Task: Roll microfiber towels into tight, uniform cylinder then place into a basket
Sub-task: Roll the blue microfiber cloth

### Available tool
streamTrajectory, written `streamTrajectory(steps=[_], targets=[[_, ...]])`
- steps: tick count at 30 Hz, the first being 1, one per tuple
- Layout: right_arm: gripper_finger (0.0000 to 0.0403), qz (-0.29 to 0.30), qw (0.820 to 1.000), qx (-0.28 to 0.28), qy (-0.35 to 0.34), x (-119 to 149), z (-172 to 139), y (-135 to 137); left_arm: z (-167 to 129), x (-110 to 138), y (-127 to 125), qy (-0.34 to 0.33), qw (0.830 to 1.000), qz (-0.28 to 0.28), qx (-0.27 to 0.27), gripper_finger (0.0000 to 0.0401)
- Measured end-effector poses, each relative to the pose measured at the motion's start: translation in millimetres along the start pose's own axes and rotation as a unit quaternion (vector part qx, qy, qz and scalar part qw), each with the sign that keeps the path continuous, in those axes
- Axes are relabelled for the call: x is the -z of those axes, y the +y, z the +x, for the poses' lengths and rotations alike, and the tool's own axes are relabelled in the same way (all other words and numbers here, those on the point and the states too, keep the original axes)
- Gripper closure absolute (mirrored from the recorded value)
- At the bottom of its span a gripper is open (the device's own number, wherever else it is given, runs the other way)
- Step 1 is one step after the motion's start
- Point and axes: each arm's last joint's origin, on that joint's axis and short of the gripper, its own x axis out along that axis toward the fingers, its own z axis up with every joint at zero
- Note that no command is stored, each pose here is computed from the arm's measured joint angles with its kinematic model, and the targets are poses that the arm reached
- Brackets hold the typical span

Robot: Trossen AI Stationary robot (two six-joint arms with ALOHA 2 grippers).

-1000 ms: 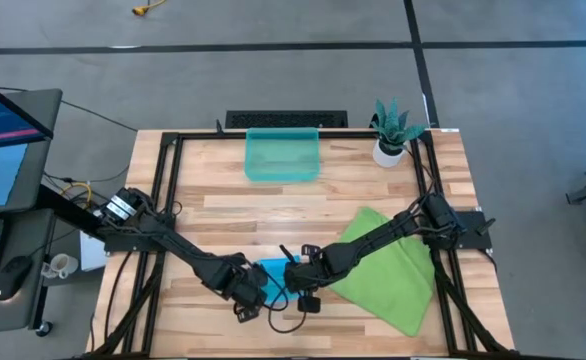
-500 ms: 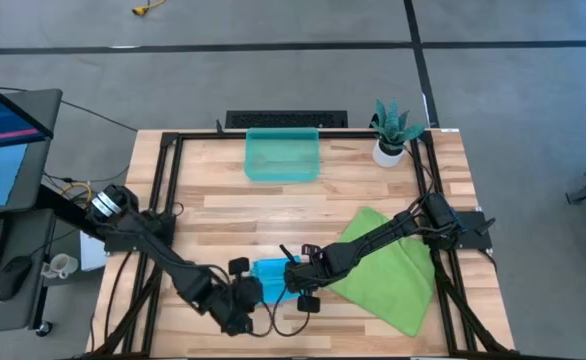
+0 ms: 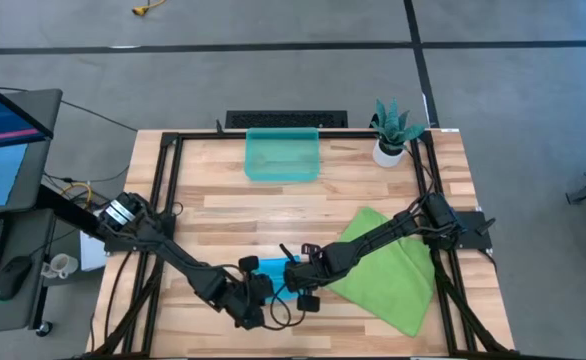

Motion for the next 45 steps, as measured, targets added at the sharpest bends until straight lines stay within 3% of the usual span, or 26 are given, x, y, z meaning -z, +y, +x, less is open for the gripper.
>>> streamTrajectory(steps=[14,22,28,33,36,41,45], targets=[[0.0284,-0.012,1.0,-0.001,0.0,0.8,-0.8,2.3,11.0,20.6,8.3,0.048,0.998,-0.011,0.034,0.0351],[0.025,-0.025,1.0,0.002,-0.008,-2.6,-41.8,2.7,11.1,20.6,8.3,0.047,0.998,0.004,0.035,0.0351],[0.0249,-0.113,0.991,0.053,-0.055,11.9,-79.1,31.3,11.1,20.9,8.2,0.05,0.998,-0.005,0.038,0.0351],[0.0252,-0.211,0.969,0.097,-0.082,44.1,-65.3,63.4,11.1,20.9,8.2,0.05,0.998,-0.002,0.038,0.0351],[0.0251,-0.304,0.943,0.098,-0.094,60.8,-52.1,73.6,12.2,19.5,10.1,0.05,0.998,-0.005,0.036,0.0351],[0.0251,-0.379,0.909,0.098,-0.144,53.5,-47.0,73.9,15.1,16.2,14.8,0.051,0.998,-0.025,0.03,0.0351],[0.0252,-0.384,0.91,0.083,-0.134,43.9,-43.1,58.2,17.8,12.8,19.6,0.051,0.998,-0.037,0.025,0.0351]])
